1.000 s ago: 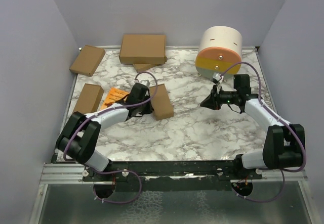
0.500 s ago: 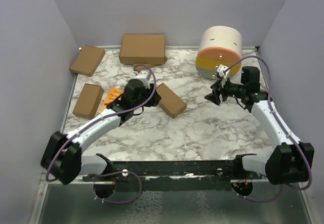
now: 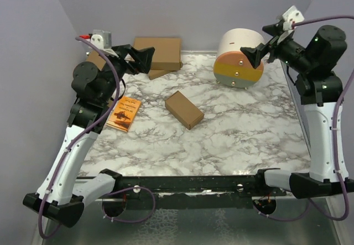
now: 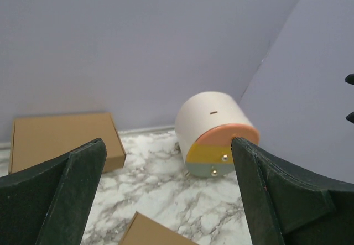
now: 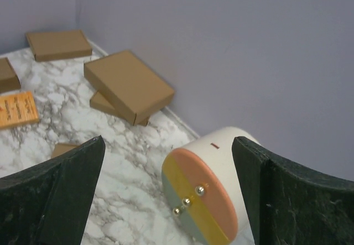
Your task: Fold the paper box
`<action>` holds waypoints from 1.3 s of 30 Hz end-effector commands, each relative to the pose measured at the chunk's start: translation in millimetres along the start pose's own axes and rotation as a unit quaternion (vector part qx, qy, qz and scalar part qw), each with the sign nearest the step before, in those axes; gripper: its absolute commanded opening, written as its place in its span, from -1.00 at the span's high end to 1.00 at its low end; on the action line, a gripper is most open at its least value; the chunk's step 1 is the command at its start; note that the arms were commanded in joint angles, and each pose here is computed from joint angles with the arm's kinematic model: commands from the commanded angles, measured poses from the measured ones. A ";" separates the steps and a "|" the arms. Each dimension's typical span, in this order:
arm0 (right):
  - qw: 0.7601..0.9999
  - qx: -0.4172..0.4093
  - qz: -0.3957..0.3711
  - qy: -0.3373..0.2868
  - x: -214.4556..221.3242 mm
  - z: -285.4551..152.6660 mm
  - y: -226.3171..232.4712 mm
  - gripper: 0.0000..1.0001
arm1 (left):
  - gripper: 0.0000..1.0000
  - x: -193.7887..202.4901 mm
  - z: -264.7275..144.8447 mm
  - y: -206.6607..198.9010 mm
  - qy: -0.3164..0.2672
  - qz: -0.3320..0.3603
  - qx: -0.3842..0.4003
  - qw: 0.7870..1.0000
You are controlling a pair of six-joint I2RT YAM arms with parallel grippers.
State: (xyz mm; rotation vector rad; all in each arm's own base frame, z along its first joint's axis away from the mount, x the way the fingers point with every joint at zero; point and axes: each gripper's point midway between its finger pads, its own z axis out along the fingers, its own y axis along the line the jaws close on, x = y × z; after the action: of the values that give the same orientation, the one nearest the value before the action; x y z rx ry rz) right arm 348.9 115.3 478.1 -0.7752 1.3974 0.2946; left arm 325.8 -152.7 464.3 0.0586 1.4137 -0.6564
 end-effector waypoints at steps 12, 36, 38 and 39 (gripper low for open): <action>0.986 0.109 0.122 -0.032 -61.6 -36.0 -20.7 -0.99 | -0.98 -47.1 -26.4 -27.5 0.009 0.043 0.030 0.999; 0.990 0.083 0.115 -0.020 -53.1 -34.7 -10.6 -0.99 | -0.98 -25.4 -14.3 -21.4 0.036 0.052 0.033 0.997; 0.989 0.089 0.115 -0.021 -52.7 -37.4 -11.3 -0.99 | -0.98 -25.1 -12.5 -21.9 0.035 0.052 0.036 0.997; 0.989 0.091 0.115 -0.020 -51.6 -38.8 -11.6 -0.99 | -0.98 -23.9 -11.0 -22.4 0.037 0.051 0.038 0.997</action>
State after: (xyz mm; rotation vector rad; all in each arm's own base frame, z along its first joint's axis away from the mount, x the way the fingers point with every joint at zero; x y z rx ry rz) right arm 324.3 98.2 533.1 -0.4678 1.4503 0.3561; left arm 304.4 -153.2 489.3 0.1870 1.4641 -0.6159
